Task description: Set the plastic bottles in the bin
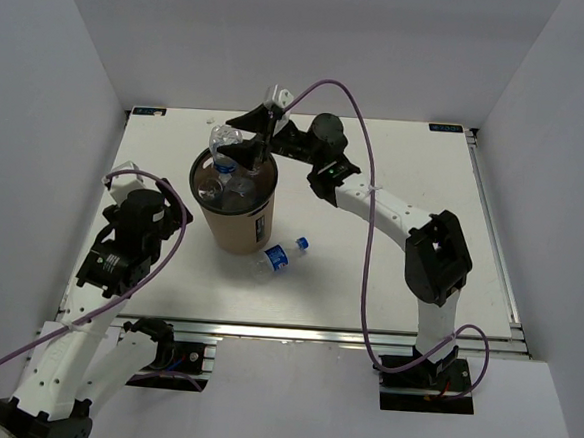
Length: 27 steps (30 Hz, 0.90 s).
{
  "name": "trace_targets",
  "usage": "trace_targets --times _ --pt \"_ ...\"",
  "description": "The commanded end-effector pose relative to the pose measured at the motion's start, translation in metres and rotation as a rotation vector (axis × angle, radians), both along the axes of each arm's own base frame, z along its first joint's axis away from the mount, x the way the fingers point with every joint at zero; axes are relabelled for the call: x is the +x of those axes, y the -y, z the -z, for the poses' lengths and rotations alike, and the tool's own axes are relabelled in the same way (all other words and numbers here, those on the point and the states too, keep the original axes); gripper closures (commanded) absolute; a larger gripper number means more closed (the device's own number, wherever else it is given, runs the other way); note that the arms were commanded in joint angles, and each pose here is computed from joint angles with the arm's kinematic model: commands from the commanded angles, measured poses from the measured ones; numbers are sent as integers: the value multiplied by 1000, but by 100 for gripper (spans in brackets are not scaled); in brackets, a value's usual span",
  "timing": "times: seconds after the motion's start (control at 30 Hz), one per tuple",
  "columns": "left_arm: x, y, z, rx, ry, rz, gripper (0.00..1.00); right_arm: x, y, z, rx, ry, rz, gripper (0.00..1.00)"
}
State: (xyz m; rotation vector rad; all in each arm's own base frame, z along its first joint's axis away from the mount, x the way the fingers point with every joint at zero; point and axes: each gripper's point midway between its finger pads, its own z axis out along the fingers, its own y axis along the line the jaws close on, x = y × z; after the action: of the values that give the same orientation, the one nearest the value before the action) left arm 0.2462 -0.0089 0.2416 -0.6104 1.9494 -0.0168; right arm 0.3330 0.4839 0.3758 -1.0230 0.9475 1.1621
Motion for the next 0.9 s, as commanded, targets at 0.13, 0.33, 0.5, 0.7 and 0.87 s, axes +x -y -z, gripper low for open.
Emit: trace_targets --times 0.13,0.33,0.5,0.7,0.87 --pt "1 0 -2 19 7 13 2 26 -9 40 -117 -80 90 67" --pt "-4 1 -3 11 9 27 2 43 4 112 -260 -232 235 72" --pt "-6 6 -11 -7 34 62 2 46 16 139 -332 -239 335 61" --pt "0 22 -44 -36 106 160 2 46 8 99 -322 -183 329 23" --pt "12 57 -109 -132 266 319 2 26 3 10 -200 -137 224 11"
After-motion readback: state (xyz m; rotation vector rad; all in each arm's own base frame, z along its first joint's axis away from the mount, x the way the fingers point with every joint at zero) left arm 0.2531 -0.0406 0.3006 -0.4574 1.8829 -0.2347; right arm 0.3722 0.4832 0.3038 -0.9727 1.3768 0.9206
